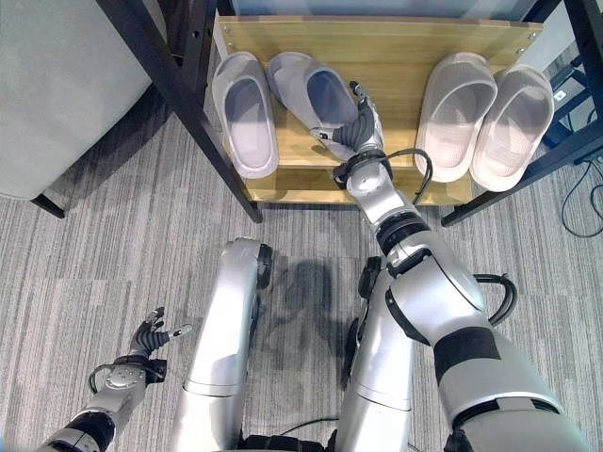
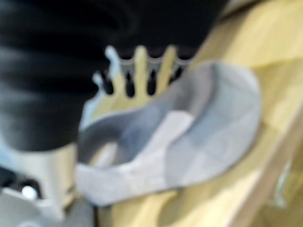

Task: Arrange the slippers neatly on the shoe rack.

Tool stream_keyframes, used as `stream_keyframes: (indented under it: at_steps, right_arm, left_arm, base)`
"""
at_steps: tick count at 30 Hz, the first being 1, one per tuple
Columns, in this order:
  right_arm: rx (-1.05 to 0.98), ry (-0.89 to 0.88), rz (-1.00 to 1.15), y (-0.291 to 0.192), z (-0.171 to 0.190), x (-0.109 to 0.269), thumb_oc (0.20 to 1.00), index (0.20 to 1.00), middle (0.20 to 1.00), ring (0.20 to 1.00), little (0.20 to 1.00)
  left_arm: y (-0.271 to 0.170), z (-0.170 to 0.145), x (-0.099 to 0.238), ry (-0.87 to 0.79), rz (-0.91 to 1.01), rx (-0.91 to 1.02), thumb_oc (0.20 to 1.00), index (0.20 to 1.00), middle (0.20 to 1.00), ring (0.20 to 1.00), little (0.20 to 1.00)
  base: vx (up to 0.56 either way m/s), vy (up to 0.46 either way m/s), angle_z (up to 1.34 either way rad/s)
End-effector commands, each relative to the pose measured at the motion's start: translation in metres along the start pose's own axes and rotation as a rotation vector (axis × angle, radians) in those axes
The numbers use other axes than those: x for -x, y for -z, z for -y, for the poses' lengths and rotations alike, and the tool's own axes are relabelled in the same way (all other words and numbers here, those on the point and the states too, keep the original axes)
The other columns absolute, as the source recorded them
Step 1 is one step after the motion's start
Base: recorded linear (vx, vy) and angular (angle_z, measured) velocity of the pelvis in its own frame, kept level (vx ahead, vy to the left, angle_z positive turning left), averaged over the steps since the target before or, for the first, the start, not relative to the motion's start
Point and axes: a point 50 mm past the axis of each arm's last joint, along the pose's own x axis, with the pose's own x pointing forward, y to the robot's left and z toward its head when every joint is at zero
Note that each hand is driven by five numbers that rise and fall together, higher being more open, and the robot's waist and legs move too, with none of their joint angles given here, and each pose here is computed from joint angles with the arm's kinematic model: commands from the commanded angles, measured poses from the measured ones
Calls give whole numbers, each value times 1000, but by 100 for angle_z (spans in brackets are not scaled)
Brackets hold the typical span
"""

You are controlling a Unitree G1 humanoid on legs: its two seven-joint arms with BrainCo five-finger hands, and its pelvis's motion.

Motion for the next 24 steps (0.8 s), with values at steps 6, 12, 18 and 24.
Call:
stream_keyframes:
  at_steps: [6, 12, 18, 24]
  right_arm:
    - [-127, -21, 158, -31, -30, 17, 1000, 1000, 1000, 1000, 1000]
    - [-221, -45, 183, -25, -56, 51, 1000, 1000, 1000, 1000, 1000]
    - [-265, -76, 176, -22, -72, 68, 1000, 1000, 1000, 1000, 1000]
    - [-320, -102, 414, -35, -46, 100, 1000, 1000, 1000, 1000, 1000]
  left_arm:
    - [-5, 13, 2, 24, 41, -105, 1000, 1000, 1000, 1000, 1000]
    - [-1, 22, 3, 22, 24, -120, 1000, 1000, 1000, 1000, 1000]
    - [-6, 27, 2, 35, 46, -158, 1000, 1000, 1000, 1000, 1000]
    - [-7, 23, 3, 25, 72, -144, 1000, 1000, 1000, 1000, 1000]
  base:
    - [5, -5, -5]
    - [7, -11, -5]
    - [1, -2, -5]
    - [-6, 26, -2]
